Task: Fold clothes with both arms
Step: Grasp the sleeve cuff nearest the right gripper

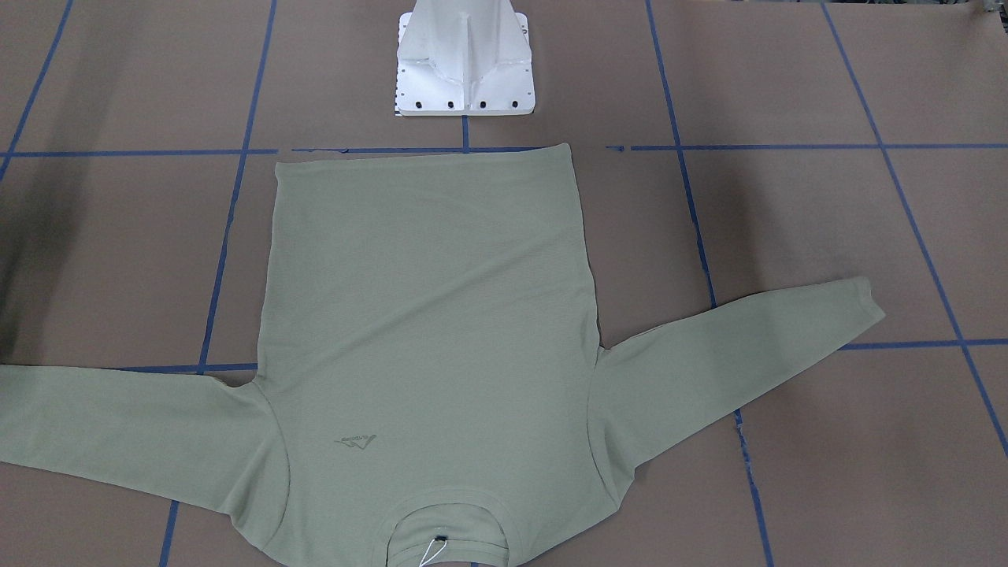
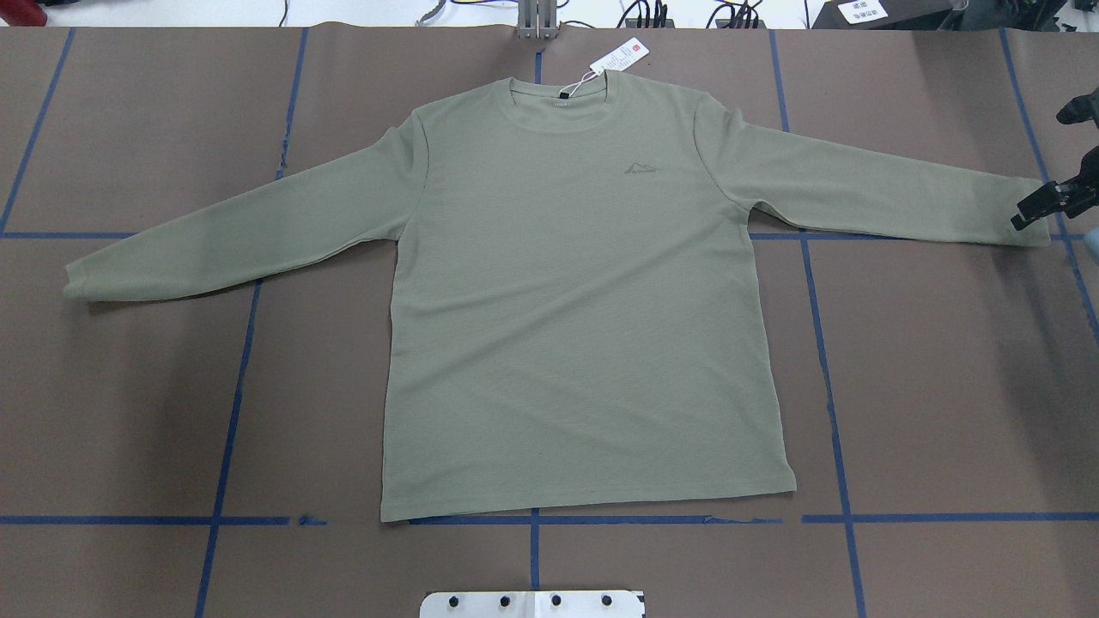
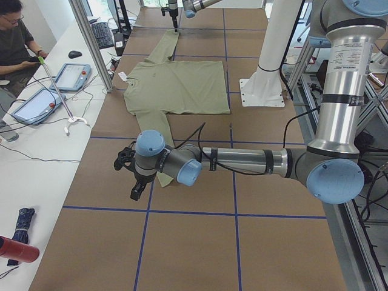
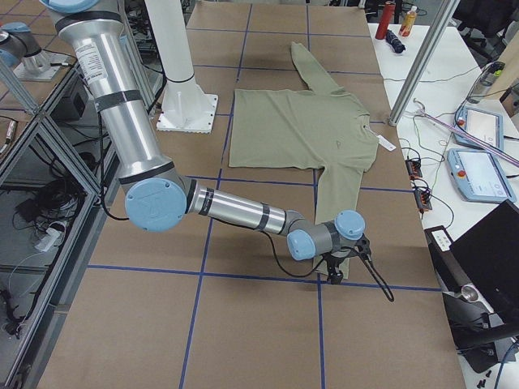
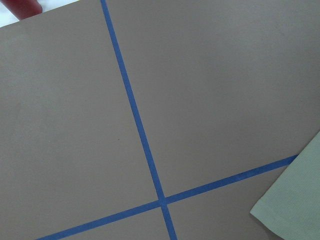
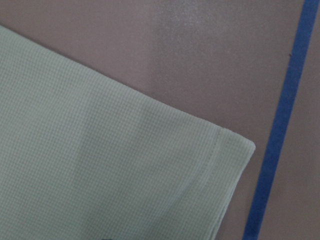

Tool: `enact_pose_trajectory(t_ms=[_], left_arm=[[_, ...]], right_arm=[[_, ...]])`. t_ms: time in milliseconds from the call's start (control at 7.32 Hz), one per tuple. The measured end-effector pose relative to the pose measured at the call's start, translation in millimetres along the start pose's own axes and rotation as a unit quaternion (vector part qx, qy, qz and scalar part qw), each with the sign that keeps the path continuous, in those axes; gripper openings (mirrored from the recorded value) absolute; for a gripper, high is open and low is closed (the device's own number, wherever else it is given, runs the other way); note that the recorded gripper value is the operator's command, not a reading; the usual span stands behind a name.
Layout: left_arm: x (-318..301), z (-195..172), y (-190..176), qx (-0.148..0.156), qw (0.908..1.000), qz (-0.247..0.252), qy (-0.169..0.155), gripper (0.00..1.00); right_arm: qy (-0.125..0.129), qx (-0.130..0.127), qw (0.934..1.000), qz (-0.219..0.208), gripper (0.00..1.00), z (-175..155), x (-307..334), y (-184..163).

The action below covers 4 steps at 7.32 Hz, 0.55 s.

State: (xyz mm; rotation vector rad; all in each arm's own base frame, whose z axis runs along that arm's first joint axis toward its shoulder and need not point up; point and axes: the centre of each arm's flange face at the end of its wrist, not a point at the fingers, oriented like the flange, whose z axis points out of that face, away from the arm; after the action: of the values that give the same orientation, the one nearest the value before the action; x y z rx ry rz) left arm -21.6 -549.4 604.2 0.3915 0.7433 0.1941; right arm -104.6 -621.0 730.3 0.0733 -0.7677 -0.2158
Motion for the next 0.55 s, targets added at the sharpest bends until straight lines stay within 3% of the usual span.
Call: enact_pose_trajectory(t_ms=[137,273,546], left_arm=[[0.7,-0.7,-0.7,0.001,1.0,0.001,0.0,1.0],[1.3,-1.2,-1.3,0.001,1.0,0.001,0.001,1.0],[1.4,-1.3,-1.5,0.002,1.0,0.002,0.001,1.0]], right_arm=[[0.0,-0.002,1.0,0.001,0.93,1.6,1.3,1.8],[0.0,-0.004,1.0,0.003,0.82,3.5,3.4,4.3],[0.001,-0.006,1.0,0.005,0.33,5.9,5.0,7.0]])
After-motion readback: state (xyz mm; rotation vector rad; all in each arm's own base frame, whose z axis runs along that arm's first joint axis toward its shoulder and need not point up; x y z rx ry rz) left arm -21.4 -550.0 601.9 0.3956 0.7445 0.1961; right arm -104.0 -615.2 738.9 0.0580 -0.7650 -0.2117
